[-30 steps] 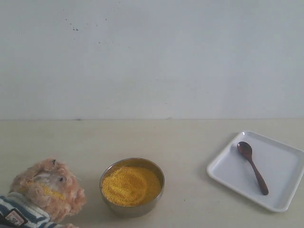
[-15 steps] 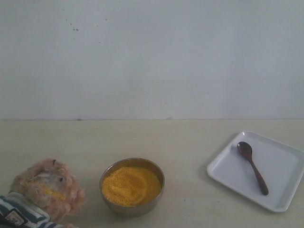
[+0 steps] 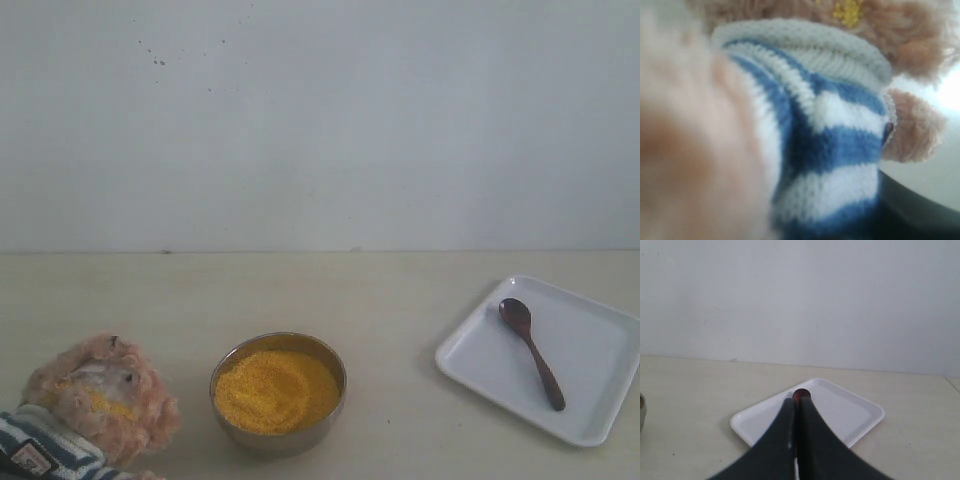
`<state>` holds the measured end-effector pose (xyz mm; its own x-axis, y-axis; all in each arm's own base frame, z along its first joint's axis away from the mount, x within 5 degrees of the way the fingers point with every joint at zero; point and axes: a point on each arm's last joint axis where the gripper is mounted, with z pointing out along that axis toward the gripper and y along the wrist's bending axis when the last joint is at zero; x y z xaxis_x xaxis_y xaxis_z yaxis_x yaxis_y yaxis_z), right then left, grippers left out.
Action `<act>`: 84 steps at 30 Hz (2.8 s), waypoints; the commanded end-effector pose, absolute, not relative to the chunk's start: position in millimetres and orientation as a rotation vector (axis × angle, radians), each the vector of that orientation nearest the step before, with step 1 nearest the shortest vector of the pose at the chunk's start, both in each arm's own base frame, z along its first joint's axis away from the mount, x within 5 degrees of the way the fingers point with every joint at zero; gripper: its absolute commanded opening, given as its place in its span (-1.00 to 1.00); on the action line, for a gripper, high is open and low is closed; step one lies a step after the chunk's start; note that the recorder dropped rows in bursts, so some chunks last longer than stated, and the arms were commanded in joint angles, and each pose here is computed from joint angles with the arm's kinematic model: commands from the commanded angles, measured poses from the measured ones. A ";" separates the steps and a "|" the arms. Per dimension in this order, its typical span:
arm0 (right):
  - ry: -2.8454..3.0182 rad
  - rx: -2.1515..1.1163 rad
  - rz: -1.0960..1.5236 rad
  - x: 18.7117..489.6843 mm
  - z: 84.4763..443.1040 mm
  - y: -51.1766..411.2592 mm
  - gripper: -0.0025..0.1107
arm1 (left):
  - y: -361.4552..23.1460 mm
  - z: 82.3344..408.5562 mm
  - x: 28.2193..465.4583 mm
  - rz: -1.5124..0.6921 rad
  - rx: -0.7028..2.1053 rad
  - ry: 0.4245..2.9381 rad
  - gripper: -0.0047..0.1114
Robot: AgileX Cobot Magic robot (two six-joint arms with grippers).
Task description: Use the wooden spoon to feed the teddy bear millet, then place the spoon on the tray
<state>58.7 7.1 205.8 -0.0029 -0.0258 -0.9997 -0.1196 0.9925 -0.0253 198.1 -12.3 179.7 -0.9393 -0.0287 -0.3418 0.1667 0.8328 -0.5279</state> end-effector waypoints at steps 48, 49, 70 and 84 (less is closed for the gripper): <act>1.533 -0.087 0.094 56.9 208.9 6.7 -0.96 | -10.5 181.5 200.7 -0.791 0.064 2.645 -0.82; 1.533 -0.087 0.094 56.9 208.9 6.7 -0.96 | -10.9 182.1 201.4 -0.801 0.048 2.637 -0.82; 1.533 -0.087 0.094 56.9 208.9 6.7 -0.96 | 1.2 179.4 240.4 -0.734 0.017 2.628 -0.82; 1.542 -0.088 0.094 57.0 208.1 6.8 -0.96 | 5.9 145.8 255.3 -0.737 -0.065 2.659 -0.48</act>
